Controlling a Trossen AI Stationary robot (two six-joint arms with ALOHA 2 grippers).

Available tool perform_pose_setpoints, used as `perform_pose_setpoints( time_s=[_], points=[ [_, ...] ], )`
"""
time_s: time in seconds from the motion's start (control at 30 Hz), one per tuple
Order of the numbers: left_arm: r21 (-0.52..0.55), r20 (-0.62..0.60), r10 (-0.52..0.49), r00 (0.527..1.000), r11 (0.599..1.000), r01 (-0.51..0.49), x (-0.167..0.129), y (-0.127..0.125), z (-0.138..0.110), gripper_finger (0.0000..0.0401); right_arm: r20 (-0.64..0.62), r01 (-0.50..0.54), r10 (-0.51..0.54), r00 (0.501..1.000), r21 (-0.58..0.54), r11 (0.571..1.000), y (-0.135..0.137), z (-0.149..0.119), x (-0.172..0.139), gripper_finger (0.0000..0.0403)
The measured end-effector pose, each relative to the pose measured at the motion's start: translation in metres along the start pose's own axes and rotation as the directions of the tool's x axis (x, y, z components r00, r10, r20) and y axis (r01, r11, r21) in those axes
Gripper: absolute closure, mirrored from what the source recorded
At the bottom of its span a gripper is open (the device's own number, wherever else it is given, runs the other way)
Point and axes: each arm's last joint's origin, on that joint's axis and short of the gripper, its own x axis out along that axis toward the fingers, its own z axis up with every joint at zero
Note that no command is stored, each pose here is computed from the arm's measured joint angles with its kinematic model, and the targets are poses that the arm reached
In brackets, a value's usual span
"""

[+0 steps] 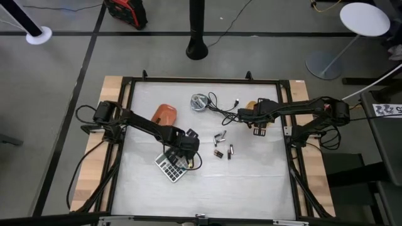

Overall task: Sort batteries
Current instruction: Put the black battery into the orange bin

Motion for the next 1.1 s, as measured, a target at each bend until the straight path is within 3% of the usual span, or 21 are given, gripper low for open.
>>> perform_pose_setpoints(
  time_s=[0.2,0.53,1.1],
  points=[
    [-0.04,-0.004,-0.005,1.0,0.999,0.005,0.002,0.0,0.0,0.0277,0.01,0.0,0.0,1.0,0.004,1.0,0.0,0.001,0.0,0.0226],
    [-0.211,0.009,-0.042,0.999,0.977,0.043,0.002,-0.002,-0.001,0.0386,0.025,-0.001,0.0,1.0,0.011,1.0,0.0,0.003,0.0,0.0226],
    [-0.457,0.075,0.002,0.997,0.889,0.033,-0.012,0.014,0.011,0.0391,0.024,-0.001,0.001,1.0,0.011,1.0,0.0,0.003,0.0,0.0226]
  ],
)
